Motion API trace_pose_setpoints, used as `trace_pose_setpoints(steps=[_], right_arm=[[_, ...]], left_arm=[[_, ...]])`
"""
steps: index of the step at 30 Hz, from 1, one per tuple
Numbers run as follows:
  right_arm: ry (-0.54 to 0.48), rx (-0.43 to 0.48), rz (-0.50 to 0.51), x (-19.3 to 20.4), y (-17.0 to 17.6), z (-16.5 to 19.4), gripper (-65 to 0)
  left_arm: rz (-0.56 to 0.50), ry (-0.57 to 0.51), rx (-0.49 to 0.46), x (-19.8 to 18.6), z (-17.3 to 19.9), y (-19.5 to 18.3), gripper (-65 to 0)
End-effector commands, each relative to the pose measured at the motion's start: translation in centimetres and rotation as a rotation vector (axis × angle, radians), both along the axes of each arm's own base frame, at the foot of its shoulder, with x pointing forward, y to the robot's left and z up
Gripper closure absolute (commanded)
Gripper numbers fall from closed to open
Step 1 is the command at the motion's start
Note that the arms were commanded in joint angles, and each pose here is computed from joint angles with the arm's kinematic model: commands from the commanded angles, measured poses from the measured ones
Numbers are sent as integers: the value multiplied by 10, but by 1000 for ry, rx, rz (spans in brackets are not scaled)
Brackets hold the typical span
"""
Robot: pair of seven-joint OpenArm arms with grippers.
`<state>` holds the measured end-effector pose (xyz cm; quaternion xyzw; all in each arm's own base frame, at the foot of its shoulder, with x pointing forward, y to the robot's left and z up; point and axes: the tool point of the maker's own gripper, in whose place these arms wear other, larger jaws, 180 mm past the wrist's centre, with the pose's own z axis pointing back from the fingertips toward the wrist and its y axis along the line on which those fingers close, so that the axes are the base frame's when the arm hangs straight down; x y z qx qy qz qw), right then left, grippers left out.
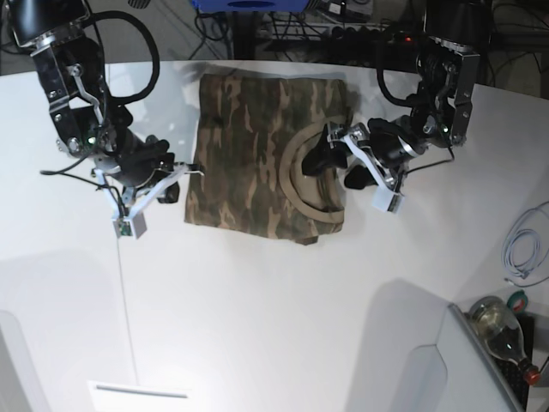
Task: Layout the t-shirt on the table in an organized manner, then fold the t-shirt properly
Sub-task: 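Move the left gripper to the collar and grasp the collar edge, then drag the collar with the left gripper to tuck it under the shirt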
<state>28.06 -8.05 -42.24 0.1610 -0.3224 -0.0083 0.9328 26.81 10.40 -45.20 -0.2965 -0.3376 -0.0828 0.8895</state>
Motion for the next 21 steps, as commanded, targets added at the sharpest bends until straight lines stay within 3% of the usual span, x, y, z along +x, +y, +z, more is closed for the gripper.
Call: trace_pose_setpoints(steps=[1, 5, 7, 10, 13, 18, 21], right_arm=[[-39, 5, -4, 8, -2, 9, -6], [-37, 4, -7, 7, -3, 9, -6], [-37, 4, -5, 7, -2, 9, -6], [-36, 4, -8, 7, -3, 8, -6], [-30, 2, -13, 4, -5, 6, -6], [-22, -4, -14, 0, -8, 3, -6], [-22, -14, -13, 0, -12, 3, -6]], left_arm=[[1, -29, -32, 9, 8, -6, -576], [-20, 25, -35, 2, -9, -15, -564], [-46, 44, -32, -1, -15, -21, -497], [-68, 56, -24, -1, -19, -25, -285], [-84, 45, 22, 4, -18, -16, 0], [-192, -42, 236, 18, -11, 3, 0], [-358, -67, 471, 19, -14, 14, 0]])
